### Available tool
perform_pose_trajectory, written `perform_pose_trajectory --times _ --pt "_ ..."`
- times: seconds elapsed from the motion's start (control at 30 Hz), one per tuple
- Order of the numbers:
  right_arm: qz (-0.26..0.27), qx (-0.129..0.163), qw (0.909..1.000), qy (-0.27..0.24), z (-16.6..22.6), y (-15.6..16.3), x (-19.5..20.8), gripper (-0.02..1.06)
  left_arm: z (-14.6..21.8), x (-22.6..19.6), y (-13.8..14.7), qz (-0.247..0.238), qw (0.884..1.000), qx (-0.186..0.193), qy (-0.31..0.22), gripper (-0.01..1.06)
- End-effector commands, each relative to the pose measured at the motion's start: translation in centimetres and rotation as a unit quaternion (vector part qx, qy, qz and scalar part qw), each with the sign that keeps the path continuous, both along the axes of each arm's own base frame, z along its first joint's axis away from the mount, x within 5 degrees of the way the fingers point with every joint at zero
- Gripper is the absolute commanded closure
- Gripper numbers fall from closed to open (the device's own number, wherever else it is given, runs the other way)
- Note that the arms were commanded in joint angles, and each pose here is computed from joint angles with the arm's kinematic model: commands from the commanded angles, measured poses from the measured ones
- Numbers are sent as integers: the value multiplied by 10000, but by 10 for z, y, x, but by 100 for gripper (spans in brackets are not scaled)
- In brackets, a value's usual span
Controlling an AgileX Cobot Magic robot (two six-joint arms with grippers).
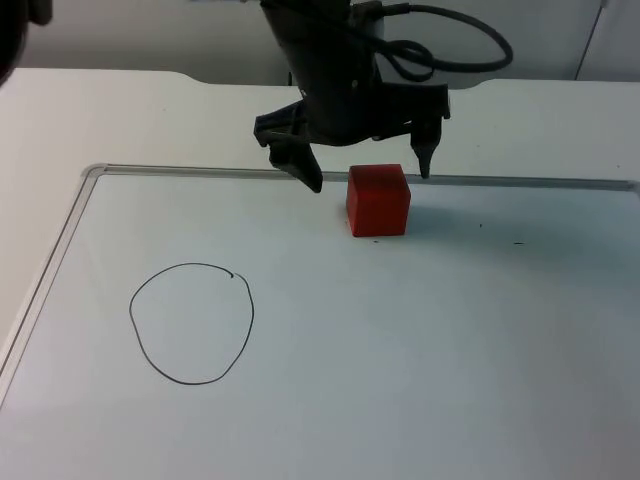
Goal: Pick up one cube with the left hand and another cube with the right hand. First place the cube in the right hand at the target position, then stack the cube in the left hand on top.
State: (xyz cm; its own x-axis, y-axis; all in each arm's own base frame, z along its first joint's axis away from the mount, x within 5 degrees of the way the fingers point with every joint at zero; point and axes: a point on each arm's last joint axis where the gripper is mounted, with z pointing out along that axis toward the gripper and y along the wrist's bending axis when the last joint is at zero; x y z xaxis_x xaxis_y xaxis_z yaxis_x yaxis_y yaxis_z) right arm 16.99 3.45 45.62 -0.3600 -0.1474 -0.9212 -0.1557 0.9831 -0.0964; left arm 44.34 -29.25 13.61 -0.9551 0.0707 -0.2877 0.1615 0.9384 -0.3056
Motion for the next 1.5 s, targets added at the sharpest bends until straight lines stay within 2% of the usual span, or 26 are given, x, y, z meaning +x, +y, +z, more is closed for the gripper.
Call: perform_pose_trajectory --times 0.0,0.03,0.1,0.13,0.33,0.43,0.63,0.97,1.03,1.07,1.1,1.27,1.3,1.4,1.47 --pt "35 -23 9999 -103 1 0 0 105 2 2 -3 -105 9997 186 139 1" --pt "35 -23 9999 -103 1 0 0 105 2 2 -3 -105 9997 186 139 1" --pt "35 -23 9999 -103 1 0 0 105 -5 2 -1 -194 9981 491 303 1" --pt "35 -23 9999 -103 1 0 0 105 -5 1 -1 -196 9980 500 320 1" --pt "35 -23 9999 -103 1 0 0 105 -4 3 -4 -51 9991 347 248 1" --pt "35 -23 9999 -103 1 0 0 105 -7 2 -12 -21 9998 96 177 1" --pt "35 -23 9999 -103 1 0 0 105 -17 -3 -22 -122 9997 142 186 1" --pt "35 -23 9999 -103 1 0 0 105 -20 -2 -21 -138 9995 259 128 2" --pt "35 -23 9999 -103 1 0 0 105 -20 -2 -21 -138 9995 259 128 9" --pt "35 -23 9999 -103 1 0 0 105 -20 -2 -21 -140 9995 265 137 17" --pt "35 -23 9999 -103 1 0 0 105 -20 -2 -21 -140 9995 265 137 17" --pt "35 -23 9999 -103 1 0 0 105 -20 -2 -21 -175 9995 233 130 63" --pt "35 -23 9999 -103 1 0 0 105 -20 -2 -21 -175 9995 233 130 63" --pt "35 -23 9999 -103 1 0 0 105 -19 -2 -22 -158 9997 171 120 80" --pt "31 -32 9999 -106 1 0 0 105 -19 -2 -23 -134 9997 156 135 83"
